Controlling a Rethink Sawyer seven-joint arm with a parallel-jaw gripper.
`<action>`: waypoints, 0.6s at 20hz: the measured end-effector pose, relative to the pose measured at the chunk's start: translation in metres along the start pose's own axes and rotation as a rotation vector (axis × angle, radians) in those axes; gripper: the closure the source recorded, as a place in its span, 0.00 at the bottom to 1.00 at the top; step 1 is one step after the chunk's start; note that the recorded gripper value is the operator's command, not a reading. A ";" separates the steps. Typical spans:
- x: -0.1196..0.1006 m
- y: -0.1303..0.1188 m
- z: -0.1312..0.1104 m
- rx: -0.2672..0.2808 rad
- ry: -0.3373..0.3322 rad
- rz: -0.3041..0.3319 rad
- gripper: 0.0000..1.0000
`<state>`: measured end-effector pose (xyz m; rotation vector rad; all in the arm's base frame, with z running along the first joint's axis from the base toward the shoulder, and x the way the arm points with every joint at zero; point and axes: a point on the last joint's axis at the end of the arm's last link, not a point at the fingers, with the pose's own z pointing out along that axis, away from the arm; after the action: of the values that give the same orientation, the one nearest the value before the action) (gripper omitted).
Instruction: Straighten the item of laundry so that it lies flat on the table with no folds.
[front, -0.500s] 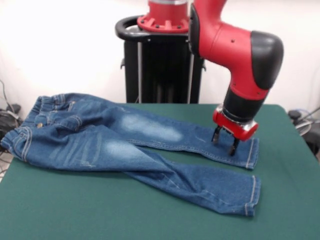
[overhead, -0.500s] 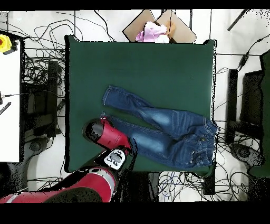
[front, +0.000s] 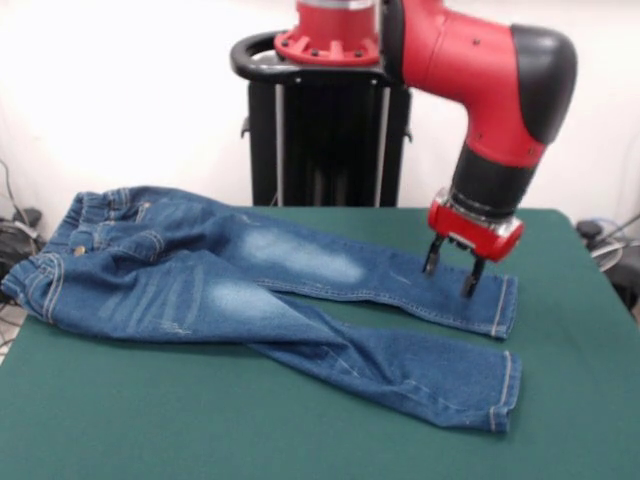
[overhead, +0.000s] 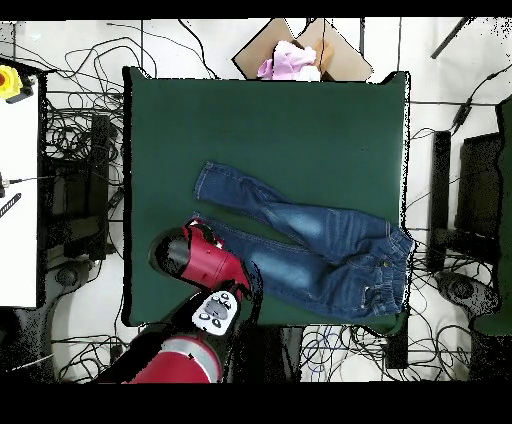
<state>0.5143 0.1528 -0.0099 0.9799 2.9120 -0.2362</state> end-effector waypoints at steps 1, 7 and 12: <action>-0.001 0.001 -0.004 -0.005 0.000 0.000 0.00; -0.009 0.009 -0.038 -0.038 0.026 -0.006 0.00; -0.022 0.002 -0.045 -0.047 0.021 -0.003 0.00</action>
<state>0.5329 0.1490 0.0361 0.9775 2.9234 -0.1577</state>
